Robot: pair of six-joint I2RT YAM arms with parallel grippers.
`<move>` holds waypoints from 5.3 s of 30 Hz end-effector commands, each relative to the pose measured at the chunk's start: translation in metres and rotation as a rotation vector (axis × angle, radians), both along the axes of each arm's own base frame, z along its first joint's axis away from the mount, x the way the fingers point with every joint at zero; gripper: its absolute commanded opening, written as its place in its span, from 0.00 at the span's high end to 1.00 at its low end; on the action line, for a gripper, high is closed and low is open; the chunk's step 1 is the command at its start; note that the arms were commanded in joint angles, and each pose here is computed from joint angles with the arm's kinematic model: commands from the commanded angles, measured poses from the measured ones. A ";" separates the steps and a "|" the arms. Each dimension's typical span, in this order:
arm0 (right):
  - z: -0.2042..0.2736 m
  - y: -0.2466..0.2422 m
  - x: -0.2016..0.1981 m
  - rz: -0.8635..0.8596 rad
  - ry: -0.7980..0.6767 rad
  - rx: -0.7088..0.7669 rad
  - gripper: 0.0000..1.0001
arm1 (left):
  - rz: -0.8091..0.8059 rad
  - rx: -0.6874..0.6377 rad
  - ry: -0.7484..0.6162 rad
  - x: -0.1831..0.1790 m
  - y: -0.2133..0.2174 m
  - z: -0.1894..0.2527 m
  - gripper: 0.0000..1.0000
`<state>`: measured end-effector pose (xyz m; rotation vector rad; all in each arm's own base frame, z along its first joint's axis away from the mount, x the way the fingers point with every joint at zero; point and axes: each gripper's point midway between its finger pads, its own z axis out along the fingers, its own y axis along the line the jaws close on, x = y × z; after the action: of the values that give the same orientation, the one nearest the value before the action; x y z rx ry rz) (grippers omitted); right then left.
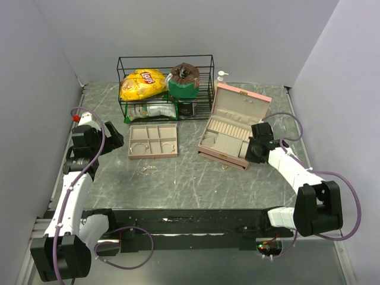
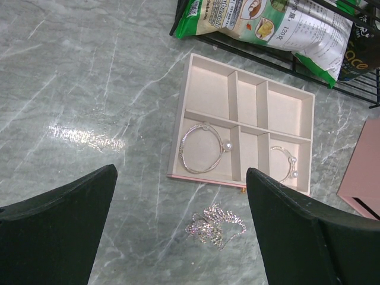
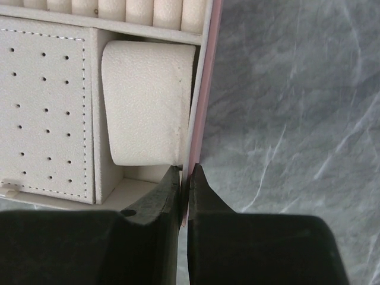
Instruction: Organize the mixed jewelry
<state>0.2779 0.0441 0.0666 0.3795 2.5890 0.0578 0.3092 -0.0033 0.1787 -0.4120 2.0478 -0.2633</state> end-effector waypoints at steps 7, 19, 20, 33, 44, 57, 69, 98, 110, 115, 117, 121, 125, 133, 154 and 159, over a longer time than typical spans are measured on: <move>-0.025 0.001 -0.046 0.040 0.209 0.032 1.00 | -0.038 -0.005 -0.045 0.006 -0.005 0.013 0.04; -0.017 0.018 -0.061 0.096 0.188 0.128 1.00 | -0.052 -0.008 -0.054 0.007 -0.007 0.015 0.04; -0.016 0.018 -0.063 0.101 0.194 0.124 1.00 | -0.053 -0.008 -0.055 0.007 -0.008 0.016 0.04; -0.016 0.032 -0.041 0.202 0.203 0.064 1.00 | -0.057 -0.006 -0.063 0.004 -0.008 0.017 0.04; -0.003 0.052 -0.021 0.380 0.139 -0.023 1.00 | -0.053 0.000 -0.071 0.004 -0.007 0.019 0.04; -0.003 0.058 0.014 0.369 0.136 -0.057 1.00 | -0.066 -0.008 -0.055 0.005 -0.009 0.015 0.04; 0.020 0.053 0.014 0.309 0.032 -0.054 0.56 | -0.089 -0.013 -0.049 0.007 -0.013 0.014 0.04; -0.007 0.077 -0.078 0.069 -0.127 0.303 0.37 | -0.245 -0.028 -0.054 0.000 -0.063 0.016 0.04; -0.008 0.070 -0.058 0.049 -0.223 0.216 0.37 | -0.329 -0.039 -0.060 0.002 -0.075 0.016 0.04; -0.015 0.072 -0.048 0.080 -0.223 0.179 0.37 | -0.302 -0.017 -0.072 0.000 -0.069 0.018 0.04; -0.018 0.078 -0.046 0.098 -0.223 0.186 0.38 | -0.299 -0.016 -0.086 0.001 -0.069 0.021 0.04; -0.019 0.090 -0.040 0.116 -0.189 0.175 0.38 | -0.315 -0.024 -0.093 0.003 -0.072 0.023 0.04; -0.012 0.104 -0.029 0.125 -0.202 0.145 0.38 | -0.341 -0.046 -0.071 0.004 -0.078 0.018 0.04; -0.035 0.100 -0.039 0.062 -0.108 0.025 0.39 | -0.362 -0.061 -0.086 0.002 -0.082 0.023 0.04; -0.068 0.106 -0.054 0.047 0.007 -0.080 0.56 | -0.365 -0.062 -0.071 0.003 -0.083 0.020 0.04; -0.072 0.113 -0.072 0.029 0.045 -0.047 0.61 | -0.371 -0.068 -0.064 0.003 -0.084 0.018 0.04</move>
<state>0.2321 0.1463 0.0114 0.2724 2.5438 -0.0425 0.3042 -0.0819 0.1765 -0.1034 2.1078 -0.5392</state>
